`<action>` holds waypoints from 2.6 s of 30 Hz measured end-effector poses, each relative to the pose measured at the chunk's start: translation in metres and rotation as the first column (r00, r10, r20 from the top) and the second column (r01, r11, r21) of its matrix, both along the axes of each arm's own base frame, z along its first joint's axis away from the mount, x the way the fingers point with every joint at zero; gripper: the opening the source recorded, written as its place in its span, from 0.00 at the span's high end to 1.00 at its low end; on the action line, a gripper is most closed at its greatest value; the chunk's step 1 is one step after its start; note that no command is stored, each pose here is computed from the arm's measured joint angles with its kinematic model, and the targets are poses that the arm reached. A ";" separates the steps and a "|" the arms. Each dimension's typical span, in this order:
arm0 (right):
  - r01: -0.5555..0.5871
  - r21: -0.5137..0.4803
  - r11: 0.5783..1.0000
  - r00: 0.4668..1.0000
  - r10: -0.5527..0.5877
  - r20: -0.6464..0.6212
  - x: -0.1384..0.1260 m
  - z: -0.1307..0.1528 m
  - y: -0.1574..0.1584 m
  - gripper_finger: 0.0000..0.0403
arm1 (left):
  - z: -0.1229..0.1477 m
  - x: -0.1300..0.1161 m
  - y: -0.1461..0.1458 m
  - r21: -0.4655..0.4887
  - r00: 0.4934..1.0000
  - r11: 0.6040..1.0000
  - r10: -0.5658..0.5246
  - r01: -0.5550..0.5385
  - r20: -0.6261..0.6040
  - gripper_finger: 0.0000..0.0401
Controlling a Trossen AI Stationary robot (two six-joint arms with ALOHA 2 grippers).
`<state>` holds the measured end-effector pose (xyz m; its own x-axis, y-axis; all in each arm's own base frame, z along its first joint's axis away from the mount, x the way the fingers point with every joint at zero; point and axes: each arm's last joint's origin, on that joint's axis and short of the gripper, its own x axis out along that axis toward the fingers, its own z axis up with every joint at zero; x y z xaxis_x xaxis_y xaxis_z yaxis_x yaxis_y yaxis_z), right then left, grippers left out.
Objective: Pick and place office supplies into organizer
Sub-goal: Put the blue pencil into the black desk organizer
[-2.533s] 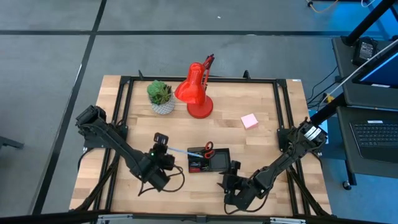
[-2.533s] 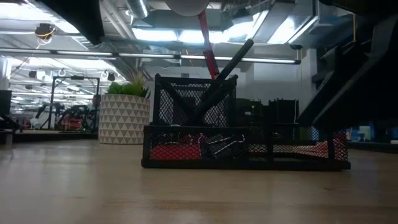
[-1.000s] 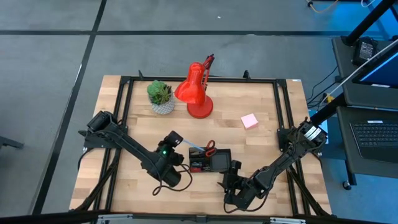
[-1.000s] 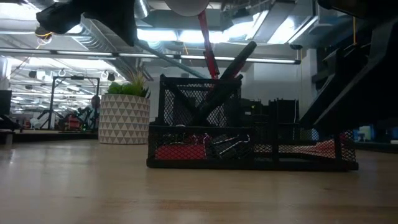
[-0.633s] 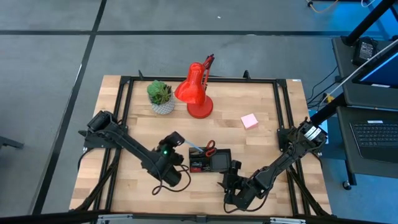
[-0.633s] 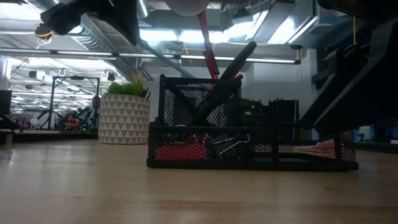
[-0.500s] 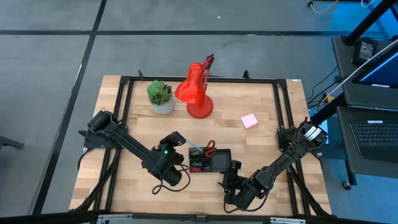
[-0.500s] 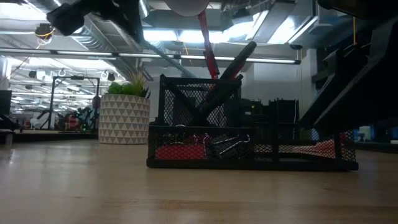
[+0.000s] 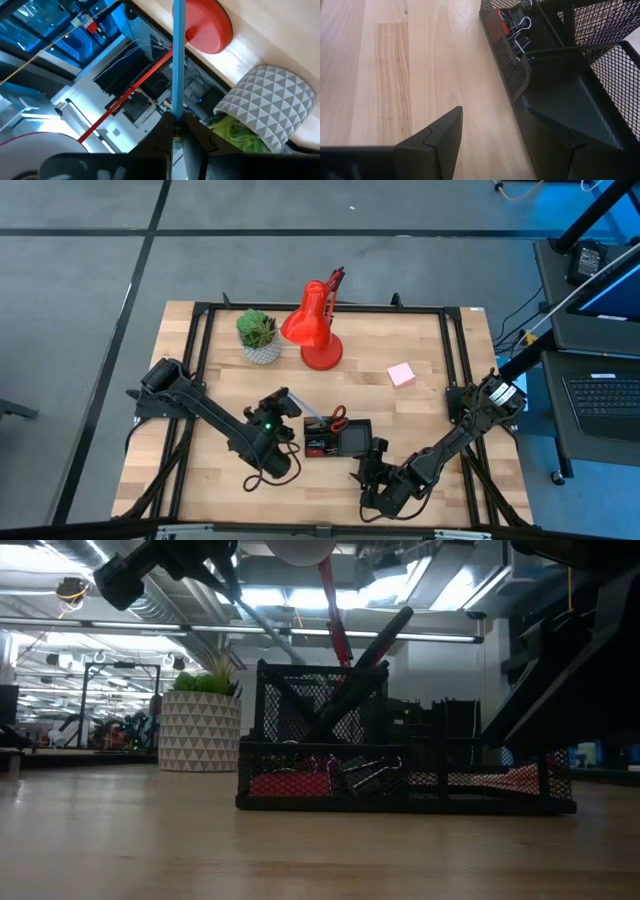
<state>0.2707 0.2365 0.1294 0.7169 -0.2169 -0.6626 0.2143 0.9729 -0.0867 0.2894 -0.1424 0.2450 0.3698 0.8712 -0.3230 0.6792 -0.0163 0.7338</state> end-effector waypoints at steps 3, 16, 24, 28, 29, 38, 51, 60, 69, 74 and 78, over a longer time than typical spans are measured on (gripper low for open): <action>0.000 0.000 1.000 1.000 0.000 0.000 0.000 0.000 0.000 0.48 | -0.002 -0.002 0.000 0.021 1.000 1.000 -0.010 0.009 0.008 0.98; 0.000 0.000 1.000 1.000 0.000 0.000 0.000 0.000 0.000 0.48 | -0.016 0.008 -0.003 0.125 0.998 0.990 -0.054 0.058 -0.031 0.98; 0.000 0.000 1.000 1.000 0.000 0.000 0.000 0.000 0.000 0.48 | -0.039 0.017 -0.006 0.202 0.995 0.976 -0.072 0.084 -0.066 0.97; -0.003 -0.003 1.000 1.000 0.003 -0.001 0.000 0.000 0.000 0.48 | -0.040 0.016 -0.008 0.186 0.997 0.980 -0.069 0.075 -0.039 0.96; -0.002 -0.003 1.000 1.000 0.002 -0.001 0.000 0.000 0.000 0.48 | -0.039 0.016 -0.008 0.192 0.997 0.978 -0.074 0.080 -0.038 0.96; -0.003 -0.003 1.000 1.000 0.003 -0.001 0.000 0.000 0.000 0.48 | -0.041 0.016 -0.020 0.256 0.986 0.954 -0.141 0.159 -0.086 0.97; -0.002 -0.003 1.000 1.000 0.002 0.000 0.000 0.000 0.000 0.48 | -0.046 0.030 -0.030 0.253 0.980 0.947 -0.177 0.195 -0.092 0.97; -0.003 -0.004 1.000 1.000 0.003 -0.001 0.000 0.000 0.000 0.48 | -0.049 0.038 -0.036 0.197 0.977 0.958 -0.195 0.209 -0.089 0.97; -0.004 -0.005 1.000 1.000 0.004 -0.001 0.000 0.000 0.000 0.48 | -0.053 0.045 -0.041 0.036 0.971 0.973 -0.225 0.229 -0.081 0.97; -0.004 -0.005 1.000 1.000 0.004 -0.001 0.000 0.000 0.000 0.48 | -0.054 0.045 -0.042 -0.034 0.967 0.972 -0.235 0.233 -0.100 0.97; -0.004 -0.005 1.000 1.000 0.004 -0.001 0.000 0.000 0.000 0.48 | -0.055 0.045 -0.043 -0.127 0.968 0.966 -0.236 0.225 -0.081 0.97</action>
<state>0.2707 0.2365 0.1295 0.7170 -0.2173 -0.6624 0.2100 0.9734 -0.0920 0.3348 -0.1859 0.1900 0.5190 0.7204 -0.4601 0.7336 -0.0990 0.6724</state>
